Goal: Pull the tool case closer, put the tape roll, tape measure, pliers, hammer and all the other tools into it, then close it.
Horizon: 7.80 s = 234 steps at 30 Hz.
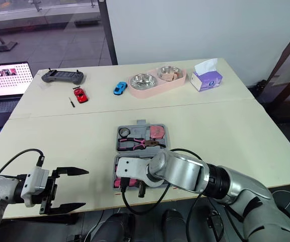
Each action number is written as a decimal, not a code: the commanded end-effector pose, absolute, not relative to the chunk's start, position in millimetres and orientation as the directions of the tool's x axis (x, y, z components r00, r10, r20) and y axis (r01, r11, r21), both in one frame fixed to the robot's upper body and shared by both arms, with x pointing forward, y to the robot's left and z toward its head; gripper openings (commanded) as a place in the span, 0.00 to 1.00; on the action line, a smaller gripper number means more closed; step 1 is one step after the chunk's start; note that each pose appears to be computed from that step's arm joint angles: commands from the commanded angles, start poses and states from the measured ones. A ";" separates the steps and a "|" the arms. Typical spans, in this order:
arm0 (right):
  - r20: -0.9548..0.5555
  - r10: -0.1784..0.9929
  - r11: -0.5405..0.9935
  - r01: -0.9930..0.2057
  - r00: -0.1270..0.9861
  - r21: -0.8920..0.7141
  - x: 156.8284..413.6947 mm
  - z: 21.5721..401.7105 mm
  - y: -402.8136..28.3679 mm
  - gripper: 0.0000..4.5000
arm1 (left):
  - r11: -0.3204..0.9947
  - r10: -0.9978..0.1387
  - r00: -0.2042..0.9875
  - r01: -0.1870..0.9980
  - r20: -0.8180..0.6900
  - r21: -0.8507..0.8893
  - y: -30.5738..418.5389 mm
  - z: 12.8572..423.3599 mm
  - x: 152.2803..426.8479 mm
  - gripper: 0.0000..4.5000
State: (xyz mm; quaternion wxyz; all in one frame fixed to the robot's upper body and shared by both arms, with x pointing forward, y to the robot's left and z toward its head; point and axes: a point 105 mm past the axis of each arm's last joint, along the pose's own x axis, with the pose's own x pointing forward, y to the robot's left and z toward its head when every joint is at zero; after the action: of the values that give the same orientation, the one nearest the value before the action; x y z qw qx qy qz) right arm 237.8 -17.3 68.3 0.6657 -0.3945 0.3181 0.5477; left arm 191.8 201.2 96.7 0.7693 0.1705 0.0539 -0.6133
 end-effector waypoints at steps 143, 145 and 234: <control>-0.561 0.471 0.767 -0.630 0.681 -0.121 294.3 114.0 -172.2 0.00 | 0.331 -0.893 0.339 0.940 -0.296 0.079 176.2 92.9 237.6 0.01; -0.548 0.498 0.774 -0.629 0.672 -0.067 294.8 113.7 -165.8 0.00 | 0.249 -0.940 0.239 0.968 -0.245 -0.010 155.9 83.4 219.1 0.01; -0.262 0.911 0.411 -0.716 0.317 0.564 340.8 130.1 -96.8 0.98 | 0.343 -0.873 0.338 0.938 -0.351 0.051 196.4 79.9 238.6 0.00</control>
State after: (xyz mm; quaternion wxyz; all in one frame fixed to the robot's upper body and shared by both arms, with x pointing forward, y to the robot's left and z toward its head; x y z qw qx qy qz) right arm 345.3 -105.2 108.6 0.8029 0.1817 0.3127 0.4739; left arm 237.9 192.6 68.8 0.8037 0.1238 0.1452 -0.5635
